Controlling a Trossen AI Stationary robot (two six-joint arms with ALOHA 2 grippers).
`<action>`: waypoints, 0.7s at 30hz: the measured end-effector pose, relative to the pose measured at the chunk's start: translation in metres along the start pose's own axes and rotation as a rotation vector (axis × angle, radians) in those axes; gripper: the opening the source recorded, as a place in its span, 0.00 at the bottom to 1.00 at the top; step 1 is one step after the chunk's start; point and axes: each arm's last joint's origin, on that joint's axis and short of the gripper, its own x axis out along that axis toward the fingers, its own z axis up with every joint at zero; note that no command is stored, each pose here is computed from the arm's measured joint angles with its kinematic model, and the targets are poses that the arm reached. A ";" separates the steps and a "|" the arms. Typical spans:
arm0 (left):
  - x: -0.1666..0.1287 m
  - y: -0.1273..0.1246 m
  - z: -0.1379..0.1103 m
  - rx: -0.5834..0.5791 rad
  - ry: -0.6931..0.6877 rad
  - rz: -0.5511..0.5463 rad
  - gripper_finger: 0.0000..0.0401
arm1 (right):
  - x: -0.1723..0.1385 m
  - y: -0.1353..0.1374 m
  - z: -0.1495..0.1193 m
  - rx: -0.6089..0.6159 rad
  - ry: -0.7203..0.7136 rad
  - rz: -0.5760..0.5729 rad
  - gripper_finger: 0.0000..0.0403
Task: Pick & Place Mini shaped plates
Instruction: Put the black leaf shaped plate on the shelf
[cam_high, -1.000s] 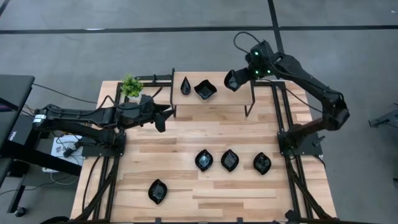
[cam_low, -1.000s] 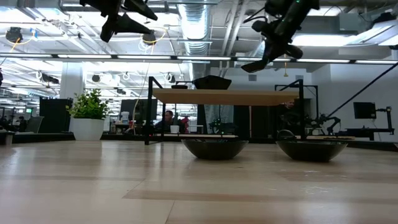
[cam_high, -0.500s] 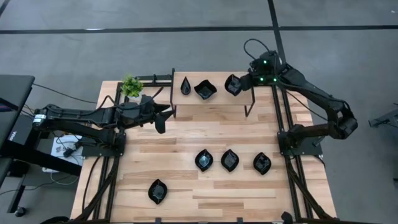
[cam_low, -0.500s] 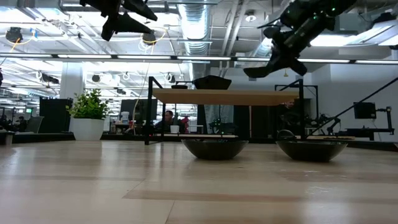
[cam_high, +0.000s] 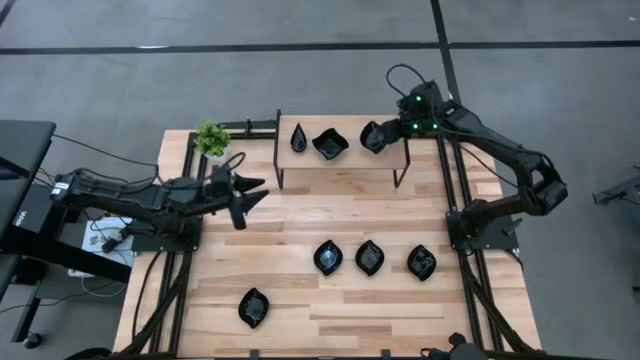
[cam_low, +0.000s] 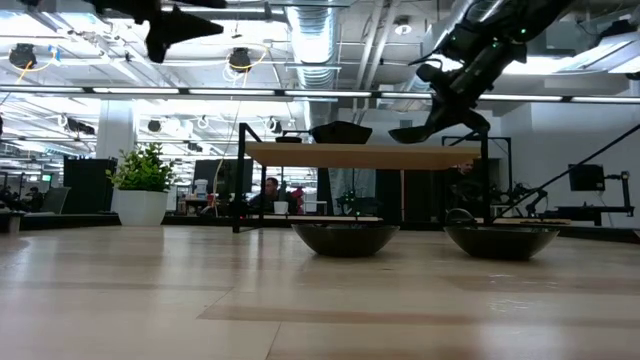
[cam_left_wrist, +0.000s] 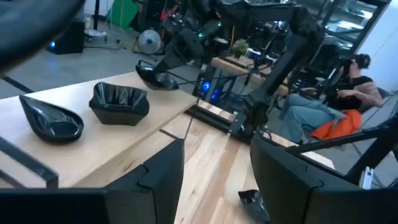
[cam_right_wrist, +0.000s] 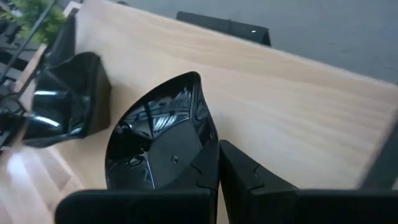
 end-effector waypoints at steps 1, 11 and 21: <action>-0.003 0.002 -0.002 -0.001 -0.002 -0.003 0.46 | 0.000 0.000 0.000 0.001 0.000 -0.003 0.00; -0.012 0.010 -0.013 -0.006 -0.007 -0.011 0.46 | 0.001 -0.003 -0.002 0.010 0.007 -0.076 0.00; -0.012 0.009 -0.013 -0.010 -0.008 -0.027 0.46 | 0.021 -0.005 -0.004 0.013 0.059 -0.093 0.00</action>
